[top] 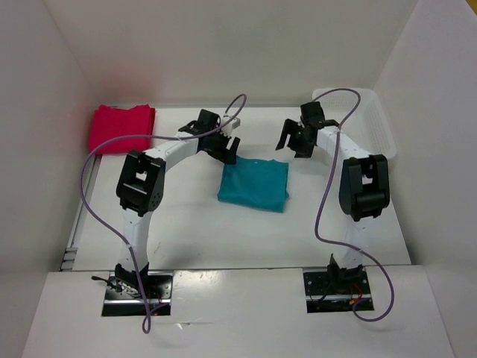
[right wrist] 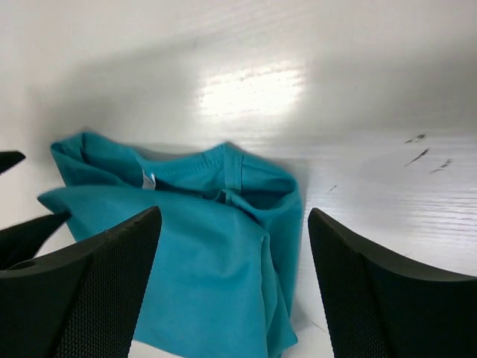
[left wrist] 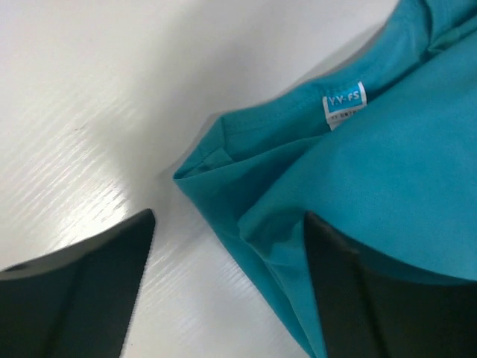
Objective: Fold and stack the t-shirts
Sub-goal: Smooth out wrinkles on the folded tshirt, then put the neatly folded tshirt into the corner of the board with the left arm
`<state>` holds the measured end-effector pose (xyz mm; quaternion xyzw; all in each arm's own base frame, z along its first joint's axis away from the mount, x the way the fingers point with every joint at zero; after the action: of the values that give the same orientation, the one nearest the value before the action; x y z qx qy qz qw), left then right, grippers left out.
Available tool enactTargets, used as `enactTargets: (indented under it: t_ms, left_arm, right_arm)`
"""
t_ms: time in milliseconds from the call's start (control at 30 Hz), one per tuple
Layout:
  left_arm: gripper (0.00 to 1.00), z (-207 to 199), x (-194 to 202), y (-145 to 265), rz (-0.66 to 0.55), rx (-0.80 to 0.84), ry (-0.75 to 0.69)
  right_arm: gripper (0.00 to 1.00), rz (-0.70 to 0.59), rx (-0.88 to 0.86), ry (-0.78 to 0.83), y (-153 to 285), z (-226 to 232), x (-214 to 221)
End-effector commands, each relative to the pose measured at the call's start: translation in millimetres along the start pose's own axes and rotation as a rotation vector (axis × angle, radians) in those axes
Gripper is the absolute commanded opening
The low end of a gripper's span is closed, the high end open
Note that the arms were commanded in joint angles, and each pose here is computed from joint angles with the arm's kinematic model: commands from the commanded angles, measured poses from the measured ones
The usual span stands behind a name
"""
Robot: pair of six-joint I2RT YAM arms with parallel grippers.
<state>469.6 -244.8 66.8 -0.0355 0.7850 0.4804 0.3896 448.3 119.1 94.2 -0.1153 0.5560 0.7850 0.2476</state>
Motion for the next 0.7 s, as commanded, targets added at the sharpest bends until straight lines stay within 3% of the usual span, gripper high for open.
enactTargets:
  t_ms: [0,133,200,367,667]
  left_arm:
    - [0.90,6.0,-38.7,31.1,-0.096,-0.057,0.029]
    - [0.99,-3.0,-27.1,55.0,-0.058,-0.037,0.059]
    - [1.00,-16.9,2.3,50.8,0.014,0.053,0.062]
    - [1.00,-34.6,53.8,47.4,0.127,0.155,0.118]
    - [0.98,-67.0,80.9,21.3,0.216,0.227,0.125]
  right_arm:
    - [0.85,-0.167,0.051,0.074,42.0,20.0,-38.3]
    - [0.88,-0.150,0.080,0.056,56.8,13.0,-16.5]
    - [0.88,-0.137,0.085,0.046,63.7,6.1,1.0]
    - [0.88,-0.131,0.088,0.035,75.9,-0.1,19.0]
    - [0.88,-0.181,0.097,0.036,101.4,0.5,15.4]
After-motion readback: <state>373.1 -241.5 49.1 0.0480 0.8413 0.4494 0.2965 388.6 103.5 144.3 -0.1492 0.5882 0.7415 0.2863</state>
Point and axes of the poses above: each gripper's point midway between its finger pads, its own y axis back along the fingers, its own z axis along the line the jaws close on, x = y × z, the point moved 1 cm from there along y, back along the fingers, and after that the axes turned 4 degrees about y, right-handed, at the moved point
